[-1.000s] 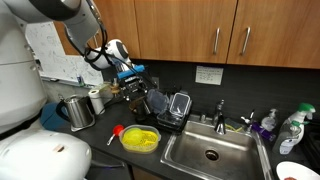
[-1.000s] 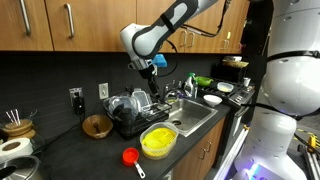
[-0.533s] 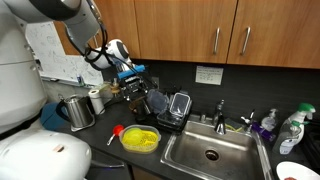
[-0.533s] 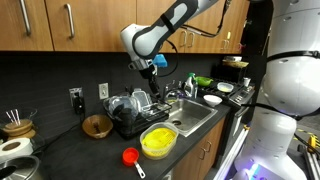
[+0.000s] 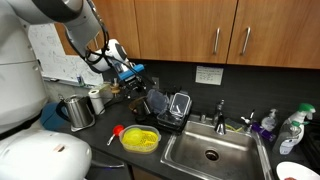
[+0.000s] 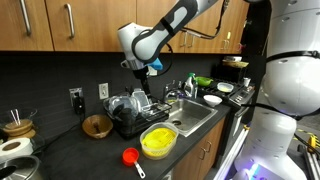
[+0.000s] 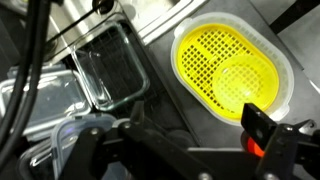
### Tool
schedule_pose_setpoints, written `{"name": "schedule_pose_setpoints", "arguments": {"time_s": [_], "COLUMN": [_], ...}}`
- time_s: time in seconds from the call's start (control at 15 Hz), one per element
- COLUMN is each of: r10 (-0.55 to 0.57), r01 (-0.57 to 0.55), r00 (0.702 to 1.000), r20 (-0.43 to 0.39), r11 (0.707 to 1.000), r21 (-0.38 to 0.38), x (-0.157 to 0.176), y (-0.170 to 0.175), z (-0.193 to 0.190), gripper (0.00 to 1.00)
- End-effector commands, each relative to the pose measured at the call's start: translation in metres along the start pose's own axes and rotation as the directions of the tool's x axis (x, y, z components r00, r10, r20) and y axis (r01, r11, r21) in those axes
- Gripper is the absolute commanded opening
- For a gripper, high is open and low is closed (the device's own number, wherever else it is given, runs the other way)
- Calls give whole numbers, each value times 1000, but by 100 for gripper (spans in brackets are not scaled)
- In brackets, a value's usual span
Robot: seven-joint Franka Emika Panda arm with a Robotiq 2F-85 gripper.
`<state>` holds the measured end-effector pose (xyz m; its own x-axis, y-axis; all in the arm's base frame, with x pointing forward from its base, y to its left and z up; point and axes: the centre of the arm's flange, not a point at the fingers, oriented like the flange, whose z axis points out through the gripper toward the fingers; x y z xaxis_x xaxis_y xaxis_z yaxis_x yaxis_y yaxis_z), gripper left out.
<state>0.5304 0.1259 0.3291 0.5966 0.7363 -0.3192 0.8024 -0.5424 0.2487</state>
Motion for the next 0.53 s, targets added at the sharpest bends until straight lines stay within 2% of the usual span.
{"name": "schedule_pose_setpoints", "arguments": {"time_s": [0.0, 0.2, 0.47], "r10": [-115, -163, -190], "r01": [101, 133, 172], "r00": [983, 957, 931], "r20": [-145, -240, -311], "r11": [990, 982, 981], "r21": [-101, -134, -86], "x": [27, 41, 56], "y": [-7, -12, -28], "z": [6, 13, 32], "gripper": [100, 100, 100]}}
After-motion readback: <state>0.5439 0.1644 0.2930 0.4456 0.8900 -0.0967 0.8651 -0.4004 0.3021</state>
